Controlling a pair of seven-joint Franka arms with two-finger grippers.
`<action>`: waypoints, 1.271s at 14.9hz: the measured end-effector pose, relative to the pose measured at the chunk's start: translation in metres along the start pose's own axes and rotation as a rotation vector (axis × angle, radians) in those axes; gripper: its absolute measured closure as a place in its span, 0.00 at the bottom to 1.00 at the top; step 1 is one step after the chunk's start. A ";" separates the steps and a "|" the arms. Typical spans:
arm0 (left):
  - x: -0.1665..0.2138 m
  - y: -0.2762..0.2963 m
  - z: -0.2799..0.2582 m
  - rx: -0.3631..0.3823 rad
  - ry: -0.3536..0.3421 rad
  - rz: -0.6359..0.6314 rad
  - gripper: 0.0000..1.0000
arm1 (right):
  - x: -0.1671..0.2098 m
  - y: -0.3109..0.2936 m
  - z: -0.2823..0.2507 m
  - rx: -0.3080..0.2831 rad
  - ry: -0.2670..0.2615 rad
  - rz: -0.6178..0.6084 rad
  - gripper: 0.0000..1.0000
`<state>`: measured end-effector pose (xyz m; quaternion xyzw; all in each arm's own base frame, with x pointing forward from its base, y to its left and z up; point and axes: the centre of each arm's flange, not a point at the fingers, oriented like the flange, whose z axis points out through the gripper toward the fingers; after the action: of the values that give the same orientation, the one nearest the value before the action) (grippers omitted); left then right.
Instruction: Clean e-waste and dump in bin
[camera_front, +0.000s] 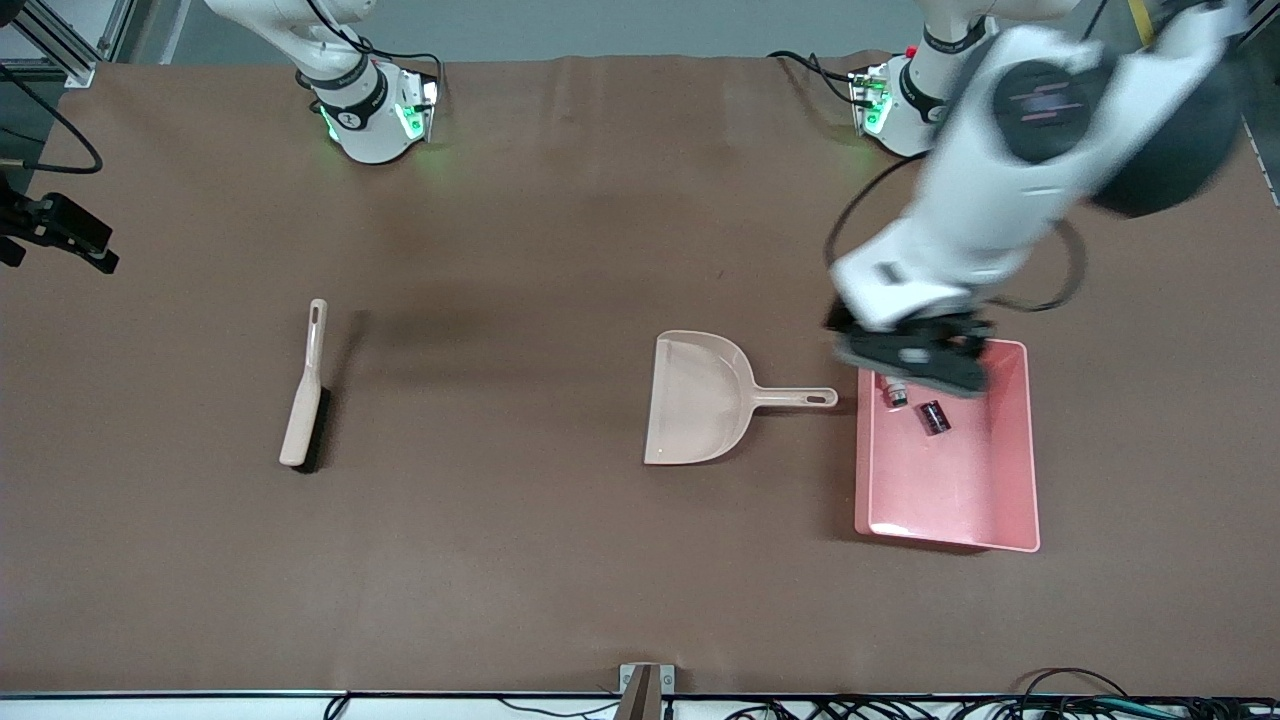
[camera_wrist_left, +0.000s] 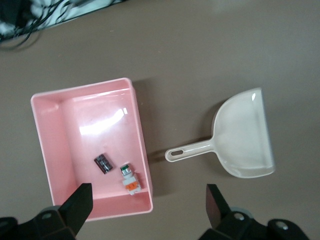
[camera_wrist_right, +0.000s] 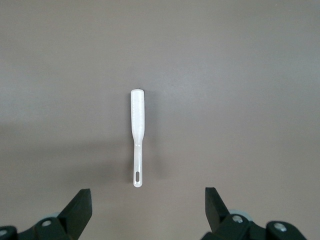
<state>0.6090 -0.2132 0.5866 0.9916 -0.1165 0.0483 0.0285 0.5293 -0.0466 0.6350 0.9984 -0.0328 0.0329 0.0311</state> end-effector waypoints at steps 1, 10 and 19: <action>-0.007 -0.040 -0.021 -0.054 0.002 -0.084 0.00 | 0.000 0.000 0.000 0.000 0.000 -0.001 0.00; -0.064 -0.159 -0.053 -0.012 -0.138 -0.289 0.00 | 0.000 0.001 -0.001 0.000 0.003 0.002 0.00; -0.084 -0.179 -0.091 0.094 -0.084 -0.125 0.00 | 0.000 0.001 -0.001 0.000 0.003 0.002 0.00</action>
<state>0.5612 -0.0139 0.6605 0.9983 -0.0532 0.0105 -0.0203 0.5295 -0.0476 0.6360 0.9984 -0.0337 0.0346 0.0311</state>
